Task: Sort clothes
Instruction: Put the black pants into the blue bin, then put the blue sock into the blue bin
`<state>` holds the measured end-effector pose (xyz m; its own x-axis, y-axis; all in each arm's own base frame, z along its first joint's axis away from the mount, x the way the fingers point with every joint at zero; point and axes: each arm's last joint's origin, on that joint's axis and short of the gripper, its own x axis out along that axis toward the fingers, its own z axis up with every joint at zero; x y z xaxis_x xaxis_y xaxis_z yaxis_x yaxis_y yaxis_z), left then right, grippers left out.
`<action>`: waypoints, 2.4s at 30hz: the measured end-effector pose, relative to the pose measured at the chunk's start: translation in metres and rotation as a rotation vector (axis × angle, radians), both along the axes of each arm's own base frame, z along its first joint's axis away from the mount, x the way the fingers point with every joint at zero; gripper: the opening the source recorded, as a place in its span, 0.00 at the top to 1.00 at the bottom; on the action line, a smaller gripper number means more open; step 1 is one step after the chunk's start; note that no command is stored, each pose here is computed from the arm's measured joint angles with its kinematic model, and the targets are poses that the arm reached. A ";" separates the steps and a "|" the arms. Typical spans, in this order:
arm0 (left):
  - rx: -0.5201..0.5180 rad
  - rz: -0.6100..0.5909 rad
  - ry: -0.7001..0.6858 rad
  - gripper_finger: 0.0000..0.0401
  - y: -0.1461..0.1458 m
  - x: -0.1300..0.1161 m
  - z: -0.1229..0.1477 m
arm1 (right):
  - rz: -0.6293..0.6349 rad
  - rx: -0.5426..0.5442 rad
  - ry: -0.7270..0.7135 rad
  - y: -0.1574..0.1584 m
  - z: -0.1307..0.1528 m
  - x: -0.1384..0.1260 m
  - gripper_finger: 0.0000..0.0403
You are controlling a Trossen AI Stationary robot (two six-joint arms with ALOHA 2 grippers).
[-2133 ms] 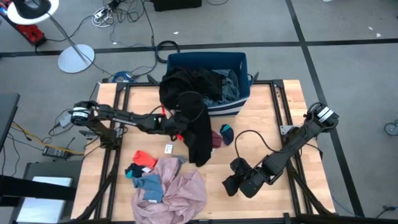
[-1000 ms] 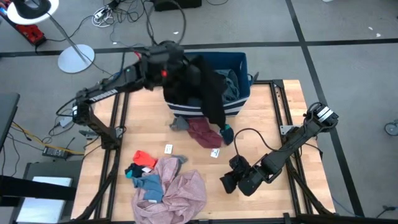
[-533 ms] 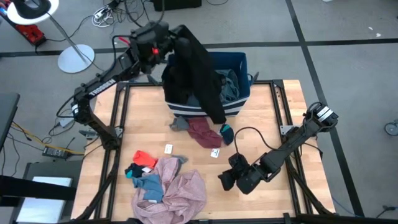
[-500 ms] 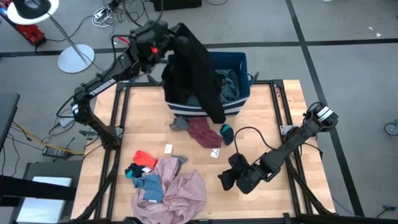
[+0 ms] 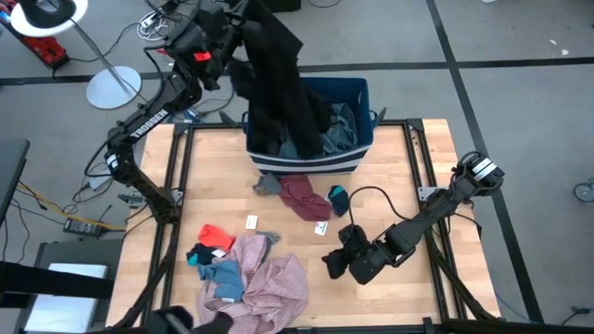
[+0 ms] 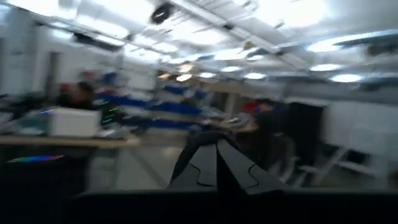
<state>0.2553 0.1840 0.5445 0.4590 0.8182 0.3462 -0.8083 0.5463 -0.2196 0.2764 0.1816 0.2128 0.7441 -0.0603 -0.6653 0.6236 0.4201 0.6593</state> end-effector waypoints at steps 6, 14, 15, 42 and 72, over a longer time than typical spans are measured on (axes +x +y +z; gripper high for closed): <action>-0.120 -0.273 0.261 1.00 0.002 0.013 -0.028 | -0.017 0.000 0.000 -0.005 0.000 0.003 0.58; -0.603 -0.555 0.753 1.00 0.022 0.054 -0.130 | -0.027 0.002 -0.004 -0.008 0.000 0.005 0.58; -0.649 -0.577 0.787 1.00 0.025 0.059 -0.141 | -0.027 0.003 -0.006 -0.008 0.000 0.006 0.58; -0.847 -0.758 0.644 0.63 0.027 0.091 -0.138 | -0.028 -0.004 0.009 -0.012 0.000 0.007 0.58; -0.754 -0.581 0.924 0.63 -0.225 0.032 -0.104 | 0.482 -0.106 -0.034 -0.058 0.014 0.040 0.58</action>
<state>0.2875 -0.0415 0.4406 0.6249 0.2771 -0.7299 -0.5151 0.8489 -0.1187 0.3162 0.1233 0.2267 0.7248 0.2302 -0.6493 0.3210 0.7211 0.6140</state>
